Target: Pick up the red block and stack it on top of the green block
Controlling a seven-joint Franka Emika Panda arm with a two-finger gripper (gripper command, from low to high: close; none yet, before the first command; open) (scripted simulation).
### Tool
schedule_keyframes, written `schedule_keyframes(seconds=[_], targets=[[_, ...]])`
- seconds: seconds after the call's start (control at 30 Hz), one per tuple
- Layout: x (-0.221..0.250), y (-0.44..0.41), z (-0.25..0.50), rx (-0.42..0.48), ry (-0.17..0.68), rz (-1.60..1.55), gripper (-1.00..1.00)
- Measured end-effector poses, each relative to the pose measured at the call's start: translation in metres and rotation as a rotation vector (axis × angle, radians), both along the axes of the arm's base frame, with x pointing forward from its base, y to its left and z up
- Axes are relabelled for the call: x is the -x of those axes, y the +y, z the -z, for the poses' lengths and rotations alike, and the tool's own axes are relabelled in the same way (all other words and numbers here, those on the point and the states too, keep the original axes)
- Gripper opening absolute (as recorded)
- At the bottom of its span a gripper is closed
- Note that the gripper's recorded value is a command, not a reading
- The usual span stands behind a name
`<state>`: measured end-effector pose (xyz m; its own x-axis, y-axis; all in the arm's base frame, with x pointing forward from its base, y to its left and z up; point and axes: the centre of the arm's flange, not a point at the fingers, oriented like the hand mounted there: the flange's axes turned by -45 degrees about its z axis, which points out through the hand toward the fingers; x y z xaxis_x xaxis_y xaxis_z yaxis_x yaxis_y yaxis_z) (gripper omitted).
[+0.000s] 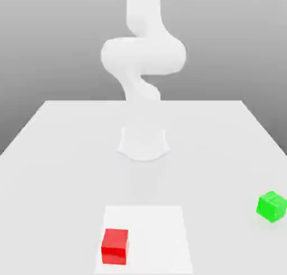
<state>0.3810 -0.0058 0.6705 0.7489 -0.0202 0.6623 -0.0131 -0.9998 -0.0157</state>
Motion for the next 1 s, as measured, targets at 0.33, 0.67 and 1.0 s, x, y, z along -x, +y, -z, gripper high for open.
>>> schedule_keyframes(seconds=[0.33,0.67,1.0], targets=[[-0.091,-0.023,0.188,-0.018,0.305,0.018,0.0],[-0.094,-0.047,0.386,-0.024,0.604,0.051,0.0],[-0.074,-0.053,0.52,-0.019,0.724,0.06,-1.0]])
